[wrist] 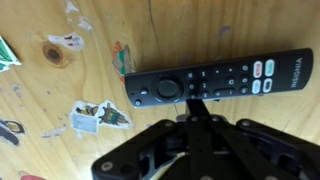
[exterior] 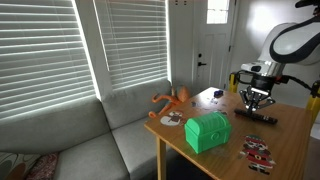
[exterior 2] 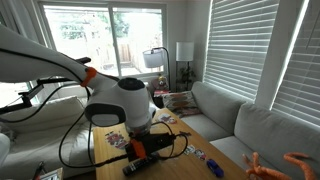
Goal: Press a button on the remote control
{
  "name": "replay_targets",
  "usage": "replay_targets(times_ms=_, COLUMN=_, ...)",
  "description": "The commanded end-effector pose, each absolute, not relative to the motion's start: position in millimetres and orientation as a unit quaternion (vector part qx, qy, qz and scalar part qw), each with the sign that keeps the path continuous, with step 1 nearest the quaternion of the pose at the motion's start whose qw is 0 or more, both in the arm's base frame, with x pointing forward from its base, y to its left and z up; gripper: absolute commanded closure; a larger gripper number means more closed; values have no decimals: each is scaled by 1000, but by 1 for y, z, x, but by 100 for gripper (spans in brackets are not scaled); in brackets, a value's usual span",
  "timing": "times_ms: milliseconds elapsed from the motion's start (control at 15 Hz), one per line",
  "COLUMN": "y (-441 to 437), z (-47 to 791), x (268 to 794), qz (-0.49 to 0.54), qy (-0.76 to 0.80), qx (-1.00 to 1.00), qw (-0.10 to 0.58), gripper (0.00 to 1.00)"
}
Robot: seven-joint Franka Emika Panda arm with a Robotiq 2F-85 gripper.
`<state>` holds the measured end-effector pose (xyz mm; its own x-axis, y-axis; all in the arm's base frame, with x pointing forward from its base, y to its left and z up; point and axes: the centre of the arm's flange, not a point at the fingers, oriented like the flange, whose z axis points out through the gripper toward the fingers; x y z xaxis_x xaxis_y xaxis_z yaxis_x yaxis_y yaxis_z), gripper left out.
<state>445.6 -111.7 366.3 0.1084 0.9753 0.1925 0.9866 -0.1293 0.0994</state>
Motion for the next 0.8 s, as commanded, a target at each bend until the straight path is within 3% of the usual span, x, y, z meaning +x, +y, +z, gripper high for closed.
replay_targets(times_ms=0, y=-117, z=363, x=453, qz=-113, qy=-663, qx=-740, qw=26, gripper=100)
replay_targets(times_ms=733, y=-120, z=359, x=452, qz=-114, qy=-660, qx=-742, qw=31, gripper=100)
